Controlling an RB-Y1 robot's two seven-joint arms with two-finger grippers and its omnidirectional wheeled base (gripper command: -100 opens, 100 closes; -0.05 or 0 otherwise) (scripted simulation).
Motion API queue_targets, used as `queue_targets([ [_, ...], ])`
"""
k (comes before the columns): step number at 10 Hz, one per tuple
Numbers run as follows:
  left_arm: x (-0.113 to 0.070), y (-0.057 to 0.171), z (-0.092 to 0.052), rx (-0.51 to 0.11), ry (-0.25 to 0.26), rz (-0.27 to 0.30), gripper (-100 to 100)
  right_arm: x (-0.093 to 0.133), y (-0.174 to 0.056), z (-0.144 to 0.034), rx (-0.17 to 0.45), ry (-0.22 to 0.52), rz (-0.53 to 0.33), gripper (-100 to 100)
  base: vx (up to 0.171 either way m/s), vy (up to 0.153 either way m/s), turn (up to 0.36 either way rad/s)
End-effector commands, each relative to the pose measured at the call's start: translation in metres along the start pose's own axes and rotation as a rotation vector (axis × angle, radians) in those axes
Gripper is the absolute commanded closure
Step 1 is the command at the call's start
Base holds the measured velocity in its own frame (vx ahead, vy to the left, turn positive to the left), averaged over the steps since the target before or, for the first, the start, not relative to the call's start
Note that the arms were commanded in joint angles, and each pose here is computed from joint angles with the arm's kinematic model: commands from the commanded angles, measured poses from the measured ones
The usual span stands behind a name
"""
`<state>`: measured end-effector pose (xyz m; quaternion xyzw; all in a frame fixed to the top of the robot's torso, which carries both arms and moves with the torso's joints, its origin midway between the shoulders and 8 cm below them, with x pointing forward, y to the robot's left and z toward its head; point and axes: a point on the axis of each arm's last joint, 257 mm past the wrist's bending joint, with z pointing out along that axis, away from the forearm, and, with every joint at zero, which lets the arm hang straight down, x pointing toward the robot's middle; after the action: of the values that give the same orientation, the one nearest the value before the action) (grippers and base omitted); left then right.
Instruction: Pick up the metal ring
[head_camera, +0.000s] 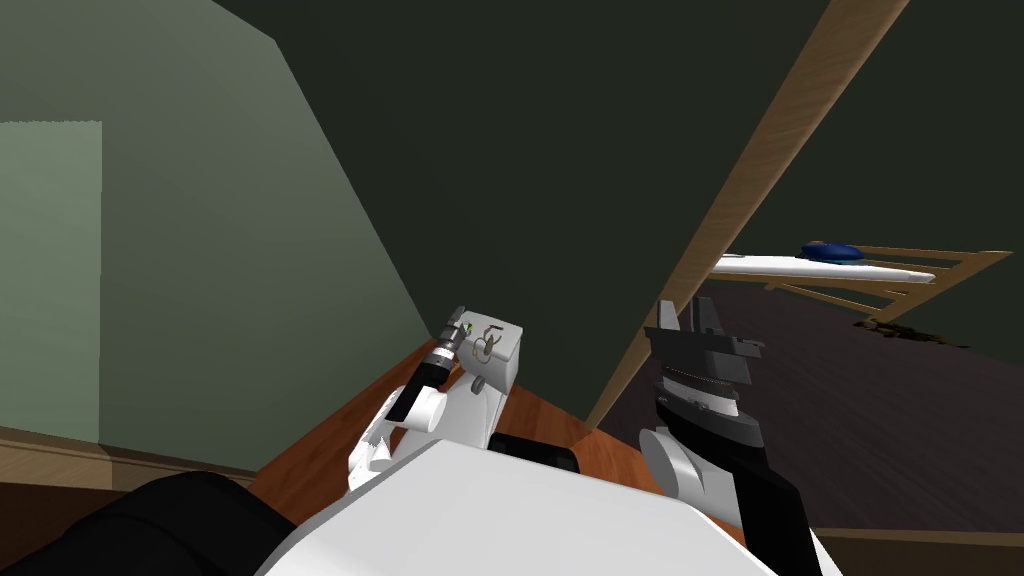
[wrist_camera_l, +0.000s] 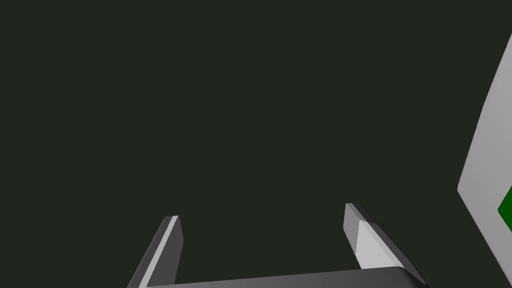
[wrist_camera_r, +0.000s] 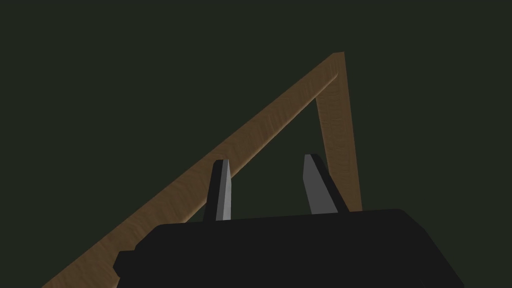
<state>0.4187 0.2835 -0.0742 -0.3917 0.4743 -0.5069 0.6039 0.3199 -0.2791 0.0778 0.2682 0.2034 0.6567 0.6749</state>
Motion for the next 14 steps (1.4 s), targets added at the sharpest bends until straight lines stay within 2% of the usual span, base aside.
queue_targets([
  [1,-0.002,0.020,0.000,-0.055,0.004,0.025,-100,0.000,0.000,0.000,0.000,0.000,0.000,0,0.041,-0.021,-0.032],
  [6,-0.014,0.063,-0.005,-0.183,0.011,0.090,-100,0.000,0.000,0.000,0.000,0.000,0.000,0,0.043,-0.019,-0.018],
  [7,-0.021,0.080,-0.009,-0.236,0.013,0.117,-100,0.000,0.000,0.000,0.000,0.000,0.000,0,0.057,-0.021,-0.031],
  [9,-0.027,0.097,-0.013,-0.287,0.014,0.144,-100,0.000,0.000,0.000,0.000,0.000,0.000,0,0.054,-0.017,-0.025],
  [10,-0.035,0.112,-0.017,-0.336,0.014,0.169,-100,0.000,0.000,0.000,0.000,0.000,0.000,0,0.048,-0.027,-0.029],
  [14,-0.056,0.150,-0.031,-0.461,0.012,0.235,-100,0.000,0.000,0.000,0.000,0.000,0.000,0,0.053,-0.020,-0.024],
])
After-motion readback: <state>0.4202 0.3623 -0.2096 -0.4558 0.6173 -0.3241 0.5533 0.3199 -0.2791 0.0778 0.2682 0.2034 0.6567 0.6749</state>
